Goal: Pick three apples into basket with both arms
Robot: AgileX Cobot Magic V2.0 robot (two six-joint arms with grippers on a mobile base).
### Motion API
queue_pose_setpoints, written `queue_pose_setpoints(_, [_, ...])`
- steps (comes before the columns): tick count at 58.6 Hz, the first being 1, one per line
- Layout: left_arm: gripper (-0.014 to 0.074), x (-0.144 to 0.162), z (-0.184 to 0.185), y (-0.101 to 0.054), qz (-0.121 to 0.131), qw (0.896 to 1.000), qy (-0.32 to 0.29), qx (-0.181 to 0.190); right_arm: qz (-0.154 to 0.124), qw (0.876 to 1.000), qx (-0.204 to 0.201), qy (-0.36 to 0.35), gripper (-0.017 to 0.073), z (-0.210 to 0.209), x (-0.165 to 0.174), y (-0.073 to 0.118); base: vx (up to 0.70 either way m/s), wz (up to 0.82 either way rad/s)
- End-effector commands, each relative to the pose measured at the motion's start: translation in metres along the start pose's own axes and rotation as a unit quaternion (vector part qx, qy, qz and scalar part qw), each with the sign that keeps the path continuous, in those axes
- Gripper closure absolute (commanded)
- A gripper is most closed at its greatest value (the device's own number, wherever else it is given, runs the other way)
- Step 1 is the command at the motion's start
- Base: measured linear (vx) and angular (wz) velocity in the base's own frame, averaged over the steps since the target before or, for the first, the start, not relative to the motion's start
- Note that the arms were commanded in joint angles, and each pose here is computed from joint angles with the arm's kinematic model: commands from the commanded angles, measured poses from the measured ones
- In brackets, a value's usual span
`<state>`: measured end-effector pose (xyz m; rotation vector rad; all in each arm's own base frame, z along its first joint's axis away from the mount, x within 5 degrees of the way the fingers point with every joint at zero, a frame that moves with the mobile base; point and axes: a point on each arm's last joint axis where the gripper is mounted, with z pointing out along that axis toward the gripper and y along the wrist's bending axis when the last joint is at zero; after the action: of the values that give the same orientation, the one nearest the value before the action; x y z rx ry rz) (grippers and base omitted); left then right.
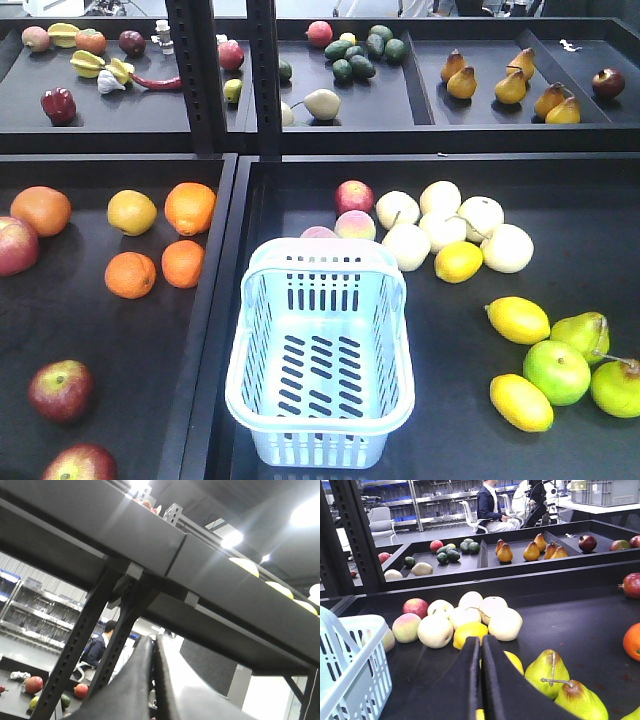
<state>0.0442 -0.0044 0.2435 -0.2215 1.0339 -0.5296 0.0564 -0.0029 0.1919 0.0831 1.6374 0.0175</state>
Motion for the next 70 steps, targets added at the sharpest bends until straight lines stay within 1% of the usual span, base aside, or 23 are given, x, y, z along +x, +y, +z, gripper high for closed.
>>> queue_pose_setpoints(1, [0.0599,-0.016,0.001,-0.009,-0.01,0.998,-0.049,0.031,-0.004,0.999,-0.005,-0.035,0.0564,0.0,-0.003,0.001,0.0,0.0])
queue_pose_setpoints(33, [0.0599,-0.015,0.001,-0.009,-0.011,0.998,-0.045,0.029,-0.004,0.999,-0.005,-0.035,0.0564,0.0,-0.003,0.001,0.0,0.0])
queue_pose_setpoints(38, [0.0599,-0.016,0.001,-0.009,-0.035,0.998,-0.048,0.032,-0.004,0.999,-0.005,-0.035,0.0564,0.0,-0.003,0.001,0.0,0.0])
queue_pose_setpoints(40, [0.0599,-0.016,0.001,-0.009,-0.053,0.997,-0.048,0.034,-0.004,0.999,-0.005,-0.035,0.0564,0.0,-0.003,0.001,0.0,0.0])
queue_pose_setpoints(45, [0.0599,-0.016,0.001,-0.009,-0.111,0.992,-0.046,0.037,-0.004,0.999,-0.005,-0.035,0.0564,0.0,-0.003,0.001,0.0,0.0])
queue_pose_setpoints(47, [0.0599,-0.016,0.001,-0.009,-0.126,0.99,-0.046,0.038,-0.004,0.999,-0.005,-0.035,0.0564,0.0,-0.003,0.001,0.0,0.0])
queue_pose_setpoints(49, [0.0599,-0.017,0.001,-0.01,-0.147,0.987,-0.045,0.039,-0.004,0.999,-0.005,-0.035,0.0564,0.0,-0.003,0.001,0.0,0.0])
queue_pose_setpoints(53, [0.0599,-0.017,0.001,-0.01,-0.175,0.983,-0.046,0.042,-0.004,0.999,-0.005,-0.035,0.0564,0.0,-0.003,0.001,0.0,0.0])
queue_pose_setpoints(60, [0.0599,-0.018,0.001,-0.01,-0.208,0.976,-0.046,0.044,-0.004,0.999,-0.005,-0.035,0.0564,0.0,-0.003,0.001,0.0,0.0])
queue_pose_setpoints(64, [0.06,-0.022,0.003,-0.013,-0.221,0.973,-0.045,0.048,-0.004,0.999,-0.005,-0.035,0.0564,0.0,-0.003,0.001,0.0,0.0])
queue_pose_setpoints(66, [0.06,-0.026,0.004,-0.016,-0.218,0.974,-0.043,0.051,-0.004,0.999,-0.005,-0.035,0.0564,0.0,-0.003,0.001,0.0,0.0])
queue_pose_setpoints(70, [0.06,-0.037,0.008,-0.024,-0.194,0.979,-0.038,0.058,-0.004,0.999,-0.005,-0.035,0.0564,0.0,-0.003,0.001,0.0,0.0])
